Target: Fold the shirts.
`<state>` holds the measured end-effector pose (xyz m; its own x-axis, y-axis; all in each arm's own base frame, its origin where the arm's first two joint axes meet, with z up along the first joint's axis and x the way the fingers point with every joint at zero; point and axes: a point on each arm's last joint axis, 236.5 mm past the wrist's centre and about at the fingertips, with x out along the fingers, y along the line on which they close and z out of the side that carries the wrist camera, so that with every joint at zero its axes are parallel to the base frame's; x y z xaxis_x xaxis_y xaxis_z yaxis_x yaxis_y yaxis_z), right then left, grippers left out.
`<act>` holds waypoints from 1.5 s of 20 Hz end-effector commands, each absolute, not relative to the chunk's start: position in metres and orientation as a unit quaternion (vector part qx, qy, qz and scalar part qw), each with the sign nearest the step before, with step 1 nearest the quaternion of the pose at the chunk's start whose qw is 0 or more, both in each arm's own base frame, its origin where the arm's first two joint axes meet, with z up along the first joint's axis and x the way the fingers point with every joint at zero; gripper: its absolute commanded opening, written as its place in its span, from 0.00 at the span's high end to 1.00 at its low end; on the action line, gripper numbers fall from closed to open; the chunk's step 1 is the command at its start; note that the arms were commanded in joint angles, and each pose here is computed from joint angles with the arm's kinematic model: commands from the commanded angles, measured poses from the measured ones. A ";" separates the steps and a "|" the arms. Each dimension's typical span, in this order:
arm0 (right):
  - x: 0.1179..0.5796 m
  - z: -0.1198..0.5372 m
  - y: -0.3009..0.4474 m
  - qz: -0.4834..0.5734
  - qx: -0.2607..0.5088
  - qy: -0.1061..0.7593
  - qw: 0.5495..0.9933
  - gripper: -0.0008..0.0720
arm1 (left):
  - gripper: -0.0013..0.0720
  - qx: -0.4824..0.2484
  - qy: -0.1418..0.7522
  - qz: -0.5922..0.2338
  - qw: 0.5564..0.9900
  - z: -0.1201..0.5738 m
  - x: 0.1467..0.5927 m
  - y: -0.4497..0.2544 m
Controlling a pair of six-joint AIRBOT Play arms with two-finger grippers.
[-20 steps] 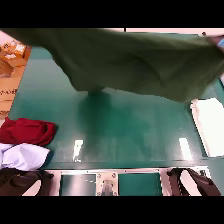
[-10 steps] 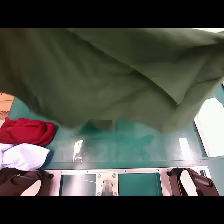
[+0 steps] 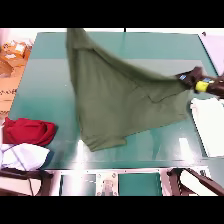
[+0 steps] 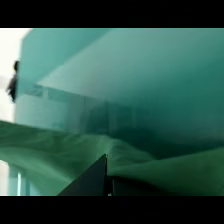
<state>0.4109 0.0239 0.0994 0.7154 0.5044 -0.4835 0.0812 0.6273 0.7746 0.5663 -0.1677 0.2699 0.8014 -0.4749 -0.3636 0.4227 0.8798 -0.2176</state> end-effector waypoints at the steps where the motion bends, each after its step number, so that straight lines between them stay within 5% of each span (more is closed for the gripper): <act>1: 0.432 0.003 0.016 0.094 0.441 0.411 0.792 0.97 | 0.94 -0.092 0.315 -0.271 0.905 0.153 0.590 -0.207; 4: 0.446 -0.033 0.006 0.077 0.453 0.424 0.780 0.97 | 0.94 -0.087 0.375 -0.287 0.877 0.098 0.583 -0.229; 5: 0.451 -0.033 0.001 0.076 0.455 0.423 0.780 0.91 | 0.87 -0.087 0.394 -0.292 0.867 0.090 0.576 -0.230; 6: 0.456 -0.027 -0.005 0.079 0.457 0.417 0.782 0.73 | 0.43 -0.084 0.412 -0.297 0.858 0.087 0.567 -0.228; 7: 0.460 -0.014 -0.014 0.088 0.458 0.408 0.785 0.55 | 0.20 -0.082 0.432 -0.300 0.846 0.086 0.557 -0.222; 9: 0.457 0.018 -0.029 0.123 0.461 0.399 0.783 0.47 | 0.25 -0.082 0.477 -0.304 0.820 0.091 0.531 -0.203; 12: 0.442 0.044 -0.056 0.145 0.477 0.393 0.772 0.61 | 0.30 -0.098 0.535 -0.292 0.787 0.103 0.495 -0.169; 14: 0.429 0.046 -0.072 0.141 0.491 0.394 0.764 0.64 | 0.67 -0.093 0.575 -0.295 0.757 0.106 0.467 -0.155; 15: 0.425 0.044 -0.080 0.135 0.491 0.395 0.764 0.75 | 0.68 -0.091 0.597 -0.298 0.740 0.104 0.452 -0.151; 16: 0.422 0.041 -0.086 0.127 0.490 0.397 0.766 0.86 | 0.92 -0.088 0.620 -0.300 0.720 0.103 0.435 -0.148; 17: 0.420 0.039 -0.092 0.121 0.489 0.398 0.767 0.92 | 0.94 -0.095 0.627 -0.295 0.715 0.102 0.426 -0.148; 24: 0.414 0.025 -0.098 0.102 0.470 0.417 0.771 0.97 | 0.94 -0.153 0.652 -0.181 0.721 0.022 0.310 -0.124; 26: 0.414 0.022 -0.091 0.108 0.469 0.422 0.768 0.72 | 0.94 -0.191 0.647 -0.137 0.726 -0.015 0.281 -0.119; 27: 0.414 0.021 -0.088 0.109 0.469 0.424 0.767 0.75 | 0.88 -0.210 0.647 -0.124 0.723 -0.032 0.271 -0.119; 28: 0.415 0.019 -0.087 0.110 0.469 0.426 0.766 0.86 | 0.52 -0.235 0.651 -0.116 0.713 -0.050 0.261 -0.123; 29: 0.416 0.018 -0.085 0.111 0.468 0.427 0.765 0.89 | 0.38 -0.265 0.652 -0.108 0.703 -0.066 0.253 -0.129; 30: 0.416 0.016 -0.084 0.111 0.469 0.429 0.764 0.89 | 0.41 -0.287 0.644 -0.105 0.701 -0.077 0.252 -0.134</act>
<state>0.4153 -0.0876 0.0204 0.6164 0.5678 -0.5455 0.2300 0.5327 0.8144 0.2701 -0.1296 -0.0356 0.0778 -0.4921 -0.8671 -0.0902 0.8627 -0.4977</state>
